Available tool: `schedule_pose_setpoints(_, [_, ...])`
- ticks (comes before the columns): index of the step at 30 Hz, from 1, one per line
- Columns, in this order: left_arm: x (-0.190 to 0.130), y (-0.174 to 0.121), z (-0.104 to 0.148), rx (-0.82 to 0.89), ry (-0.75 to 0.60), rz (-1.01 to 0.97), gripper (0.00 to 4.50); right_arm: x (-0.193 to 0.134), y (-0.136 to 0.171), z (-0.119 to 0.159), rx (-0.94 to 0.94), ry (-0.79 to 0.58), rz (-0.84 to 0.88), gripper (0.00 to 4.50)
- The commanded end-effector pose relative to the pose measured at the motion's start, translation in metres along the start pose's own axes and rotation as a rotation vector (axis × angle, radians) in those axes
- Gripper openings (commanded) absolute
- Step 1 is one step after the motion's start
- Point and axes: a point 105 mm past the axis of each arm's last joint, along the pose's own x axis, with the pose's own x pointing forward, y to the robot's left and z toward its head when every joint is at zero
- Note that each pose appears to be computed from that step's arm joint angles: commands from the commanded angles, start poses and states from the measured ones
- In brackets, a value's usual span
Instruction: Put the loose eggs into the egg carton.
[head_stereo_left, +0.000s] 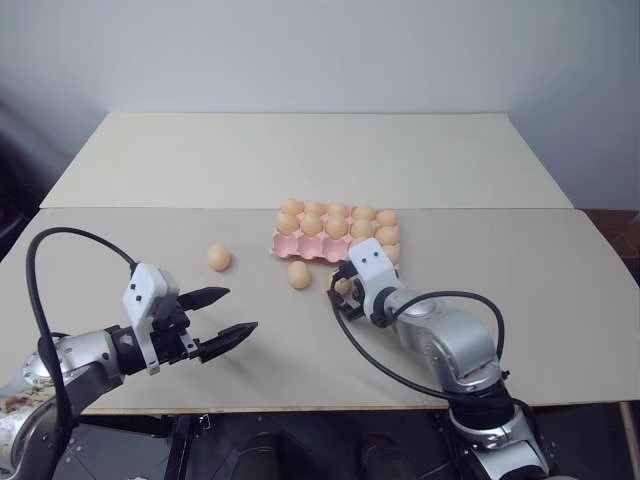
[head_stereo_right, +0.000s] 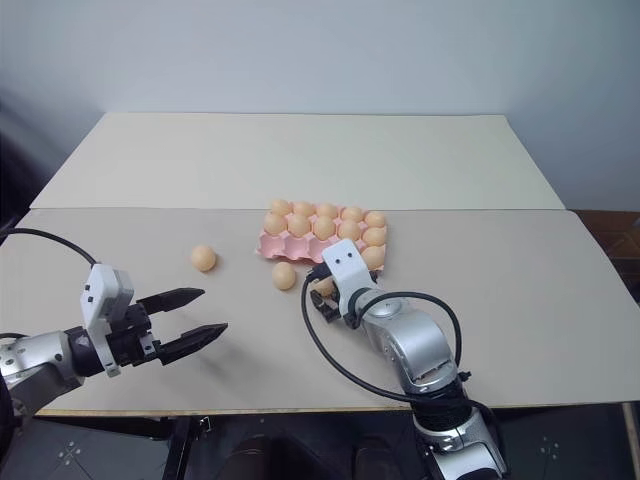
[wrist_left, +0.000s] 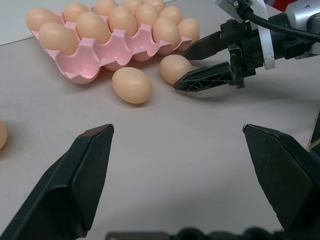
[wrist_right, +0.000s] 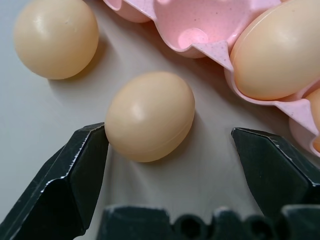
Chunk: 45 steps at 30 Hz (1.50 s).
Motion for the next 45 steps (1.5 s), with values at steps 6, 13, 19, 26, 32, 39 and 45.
schedule_pose_setpoints(6, [0.0,-0.004,0.011,0.056,-0.031,-0.002,4.5,0.003,0.0,0.013,0.001,-0.074,-0.014,4.47])
schedule_pose_setpoints(13, [0.0,-0.004,0.011,0.059,-0.032,0.002,4.5,0.006,0.001,0.013,0.02,-0.082,-0.02,3.92])
schedule_pose_setpoints(19, [0.0,-0.005,0.011,0.061,-0.031,0.003,4.5,0.006,-0.001,0.013,0.018,-0.089,-0.027,1.86])
schedule_pose_setpoints(26, [0.0,-0.005,0.011,0.064,-0.03,0.003,4.5,0.004,-0.003,0.013,0.011,-0.093,-0.03,0.04])
schedule_pose_setpoints(32, [0.0,-0.005,0.011,0.068,-0.028,0.004,4.5,-0.003,0.001,0.012,-0.018,-0.077,0.02,0.04])
schedule_pose_setpoints(39, [-0.001,-0.004,0.009,0.064,-0.024,0.006,4.5,-0.022,-0.006,0.013,-0.02,-0.065,0.047,1.38])
schedule_pose_setpoints(45, [0.001,-0.004,0.009,0.064,-0.023,0.0,4.5,-0.021,-0.008,0.018,-0.018,-0.074,0.046,3.43])
